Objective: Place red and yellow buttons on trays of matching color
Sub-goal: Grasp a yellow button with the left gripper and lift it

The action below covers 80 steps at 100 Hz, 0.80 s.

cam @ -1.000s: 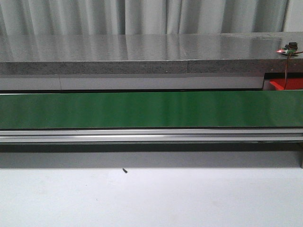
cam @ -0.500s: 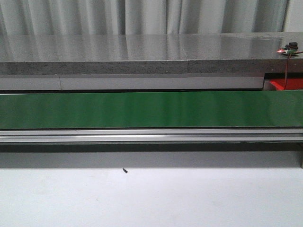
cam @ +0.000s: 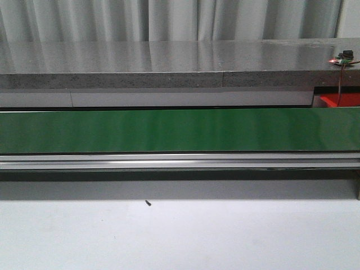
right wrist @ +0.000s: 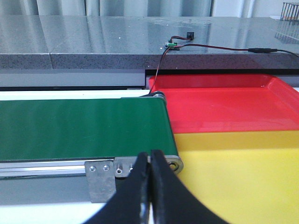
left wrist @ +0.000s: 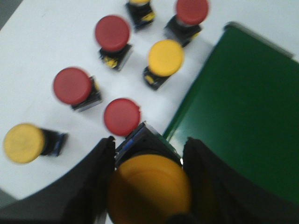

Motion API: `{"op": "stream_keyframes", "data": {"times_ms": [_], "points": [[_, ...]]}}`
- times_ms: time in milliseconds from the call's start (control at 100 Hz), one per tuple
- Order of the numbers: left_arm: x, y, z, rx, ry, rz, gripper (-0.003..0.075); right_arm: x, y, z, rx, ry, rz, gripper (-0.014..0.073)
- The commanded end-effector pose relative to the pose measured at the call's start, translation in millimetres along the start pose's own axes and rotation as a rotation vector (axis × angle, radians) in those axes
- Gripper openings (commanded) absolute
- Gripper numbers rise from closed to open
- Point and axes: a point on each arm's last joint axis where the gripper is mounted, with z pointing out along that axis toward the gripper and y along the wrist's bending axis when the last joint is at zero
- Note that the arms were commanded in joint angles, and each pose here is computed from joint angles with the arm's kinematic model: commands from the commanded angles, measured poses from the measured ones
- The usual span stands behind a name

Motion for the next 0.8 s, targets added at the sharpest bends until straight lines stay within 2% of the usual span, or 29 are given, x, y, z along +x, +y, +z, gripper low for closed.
{"op": "stream_keyframes", "data": {"times_ms": [0, 250, 540, 610, 730, 790], "points": [[-19, -26, -22, 0.061, -0.111, 0.049, 0.0117, -14, 0, -3, 0.000, -0.116, -0.015, -0.0109], [-33, -77, 15, 0.134, -0.031, 0.170, 0.0117, -14, 0, -3, 0.000, -0.116, -0.015, -0.0109], [-28, -92, 57, 0.136, 0.066, 0.200, 0.0137, -14, 0, -3, 0.000, -0.116, -0.015, -0.0109], [-27, -93, 58, 0.141, 0.068, 0.200, 0.0208, -14, 0, -3, 0.000, -0.116, -0.015, -0.0109], [-31, -97, 53, 0.154, 0.048, 0.200, 0.0437, -14, 0, -3, 0.000, -0.116, -0.015, -0.0109], [-33, -99, 49, 0.163, 0.043, 0.197, 0.0520, -14, 0, -3, 0.000, -0.116, -0.015, -0.0109]]}}
